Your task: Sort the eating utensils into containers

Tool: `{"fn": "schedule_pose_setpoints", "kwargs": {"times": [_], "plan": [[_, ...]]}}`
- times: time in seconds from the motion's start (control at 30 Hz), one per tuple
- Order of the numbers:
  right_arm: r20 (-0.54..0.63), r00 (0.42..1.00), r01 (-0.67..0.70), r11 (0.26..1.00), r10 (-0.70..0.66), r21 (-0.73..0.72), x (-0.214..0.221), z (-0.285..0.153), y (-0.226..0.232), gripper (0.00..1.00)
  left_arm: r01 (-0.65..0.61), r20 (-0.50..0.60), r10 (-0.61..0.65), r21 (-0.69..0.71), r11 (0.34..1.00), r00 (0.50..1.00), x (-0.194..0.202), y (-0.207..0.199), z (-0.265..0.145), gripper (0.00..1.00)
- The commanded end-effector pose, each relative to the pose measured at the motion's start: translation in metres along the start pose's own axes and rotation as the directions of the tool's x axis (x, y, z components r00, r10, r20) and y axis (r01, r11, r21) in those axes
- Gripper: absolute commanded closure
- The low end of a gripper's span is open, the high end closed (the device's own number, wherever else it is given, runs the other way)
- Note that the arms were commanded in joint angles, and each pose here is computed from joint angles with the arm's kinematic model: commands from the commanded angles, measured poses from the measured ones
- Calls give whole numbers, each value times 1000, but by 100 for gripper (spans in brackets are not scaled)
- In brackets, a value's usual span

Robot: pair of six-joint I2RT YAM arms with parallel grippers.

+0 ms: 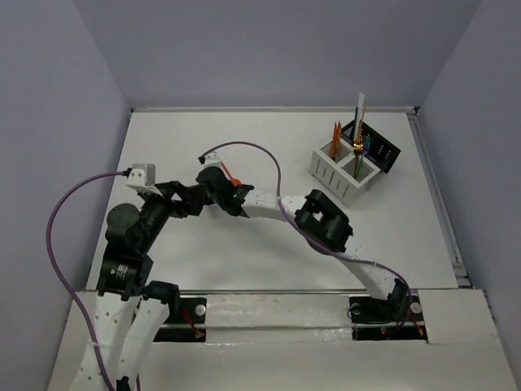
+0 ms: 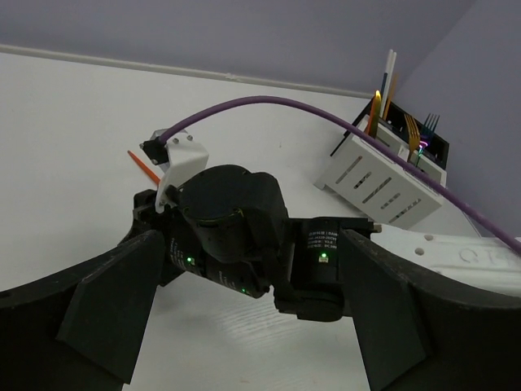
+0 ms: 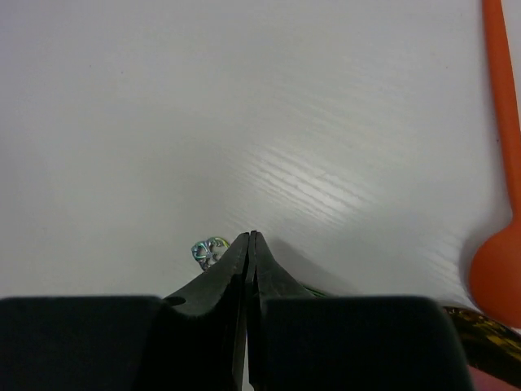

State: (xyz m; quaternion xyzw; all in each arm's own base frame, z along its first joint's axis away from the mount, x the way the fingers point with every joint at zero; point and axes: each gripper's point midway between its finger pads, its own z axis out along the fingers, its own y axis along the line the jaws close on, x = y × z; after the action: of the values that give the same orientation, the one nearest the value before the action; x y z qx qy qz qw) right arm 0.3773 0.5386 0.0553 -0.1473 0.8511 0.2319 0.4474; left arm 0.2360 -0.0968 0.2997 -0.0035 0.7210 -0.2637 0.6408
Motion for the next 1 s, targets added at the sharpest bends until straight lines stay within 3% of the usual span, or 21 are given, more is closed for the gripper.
{"fn": "schedule_pose_setpoints", "kwargs": {"times": [0.0,0.17,0.37,0.57,0.7,0.97], "plan": [[54,998,18,1000,-20,21,-25,14,9,93,-29,72,27,34,999,997,-24,-11,-2,1],[-35,999,27,998,-25,61,14,30,-4,93,-30,69,28,34,999,997,-23,-11,-2,1],[-97,994,39,999,-41,-23,46,18,2,93,-30,68,28,36,999,997,-23,-11,-1,1],[-87,990,98,982,-113,-160,41,-28,25,93,-29,68,26,36,999,997,-22,-11,-1,1],[-151,976,133,980,-155,-151,69,-61,-2,93,-29,67,26,37,999,997,-22,-11,-1,1],[-187,963,177,978,-196,-114,83,-115,-40,93,-25,66,23,33,999,998,-21,-9,0,1]]}}
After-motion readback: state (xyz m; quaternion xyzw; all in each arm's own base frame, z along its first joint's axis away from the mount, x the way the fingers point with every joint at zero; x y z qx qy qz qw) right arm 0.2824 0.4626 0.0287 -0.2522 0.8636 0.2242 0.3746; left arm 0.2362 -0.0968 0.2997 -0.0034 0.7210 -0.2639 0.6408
